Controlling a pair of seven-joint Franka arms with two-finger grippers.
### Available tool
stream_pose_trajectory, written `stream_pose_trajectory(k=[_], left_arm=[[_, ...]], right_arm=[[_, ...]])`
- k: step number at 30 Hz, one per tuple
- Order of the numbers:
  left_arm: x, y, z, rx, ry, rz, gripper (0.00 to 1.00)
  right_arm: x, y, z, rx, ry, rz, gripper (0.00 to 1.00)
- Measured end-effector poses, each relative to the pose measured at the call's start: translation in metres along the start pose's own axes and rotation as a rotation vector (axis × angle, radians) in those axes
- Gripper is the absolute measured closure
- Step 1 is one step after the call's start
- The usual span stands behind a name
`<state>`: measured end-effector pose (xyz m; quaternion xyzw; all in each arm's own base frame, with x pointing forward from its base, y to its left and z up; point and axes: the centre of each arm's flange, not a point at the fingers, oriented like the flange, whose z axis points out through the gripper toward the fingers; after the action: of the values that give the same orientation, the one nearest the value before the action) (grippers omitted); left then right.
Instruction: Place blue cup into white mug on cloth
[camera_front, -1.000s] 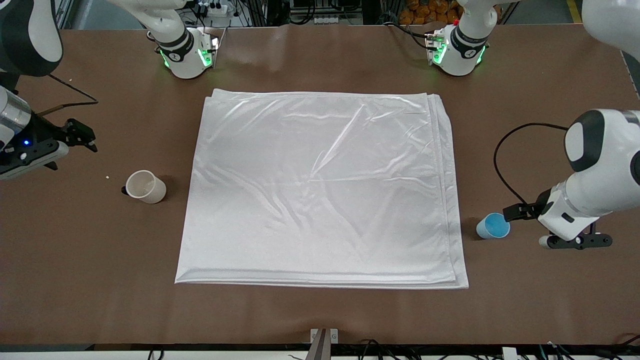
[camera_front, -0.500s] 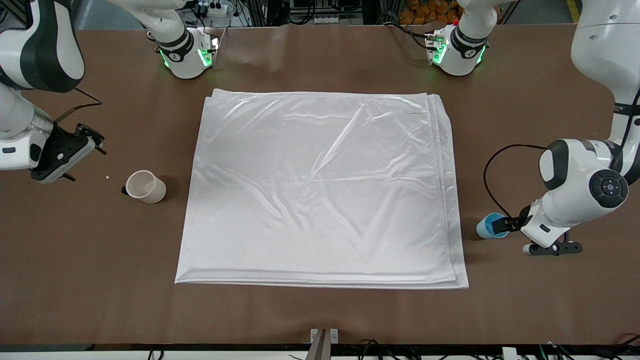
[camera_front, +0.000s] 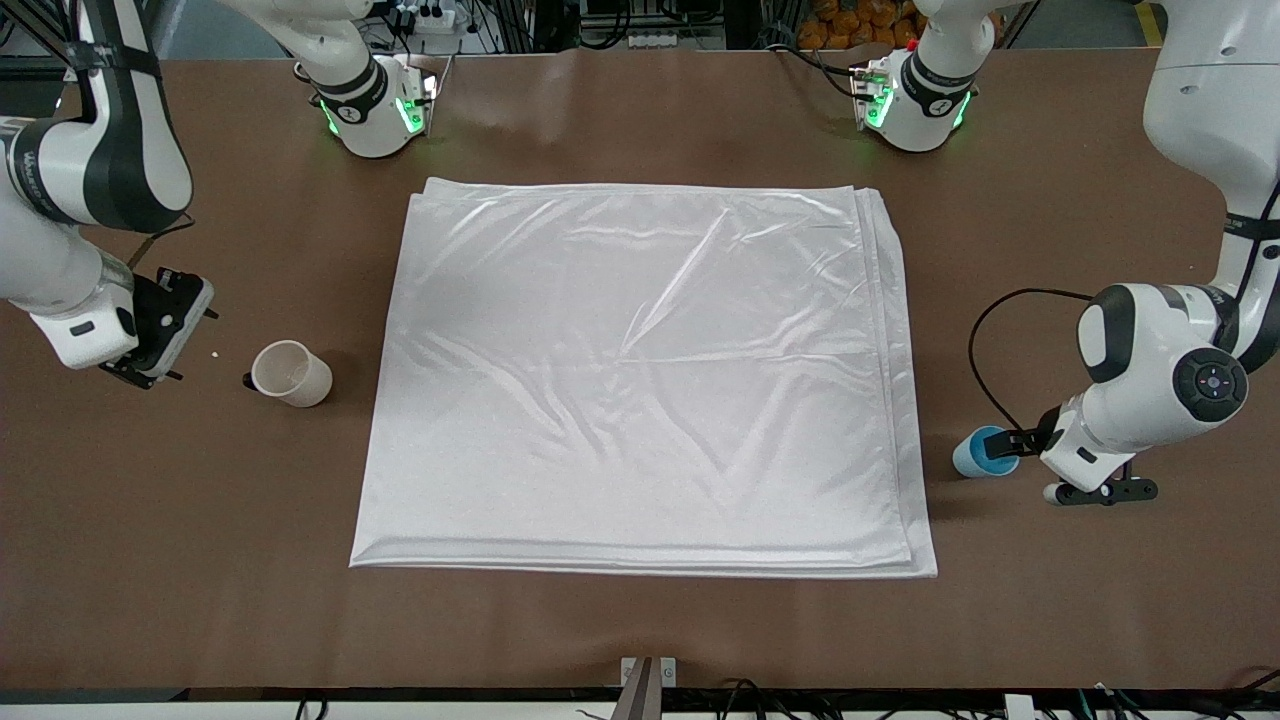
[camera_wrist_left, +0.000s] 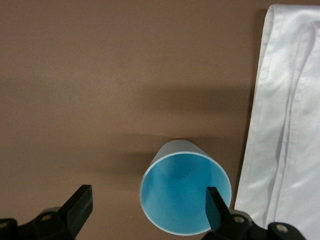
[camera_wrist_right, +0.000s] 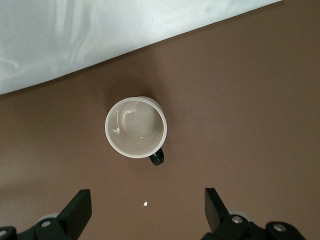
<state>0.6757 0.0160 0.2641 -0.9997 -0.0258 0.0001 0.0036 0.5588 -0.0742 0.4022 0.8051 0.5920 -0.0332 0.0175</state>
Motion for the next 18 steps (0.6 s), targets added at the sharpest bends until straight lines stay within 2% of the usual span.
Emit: stream_pose_trajectory(k=[5,11,18], left_arm=[[-0.001,-0.002,0.012,-0.003,-0.018,-0.004,0.0],[-0.002,-0.005,0.021,-0.006,-0.031,-0.007,0.0],[-0.004,-0.007,0.033,-0.009,-0.048,-0.011,0.0]], right_arm=[[-0.003,0.008,0.024,0.008,-0.003,-0.104,0.0],[-0.012,0.023,0.052,-0.024,0.001,-0.246,0.0],[-0.017,0.029,0.07,-0.034,0.0,-0.38,0.0]])
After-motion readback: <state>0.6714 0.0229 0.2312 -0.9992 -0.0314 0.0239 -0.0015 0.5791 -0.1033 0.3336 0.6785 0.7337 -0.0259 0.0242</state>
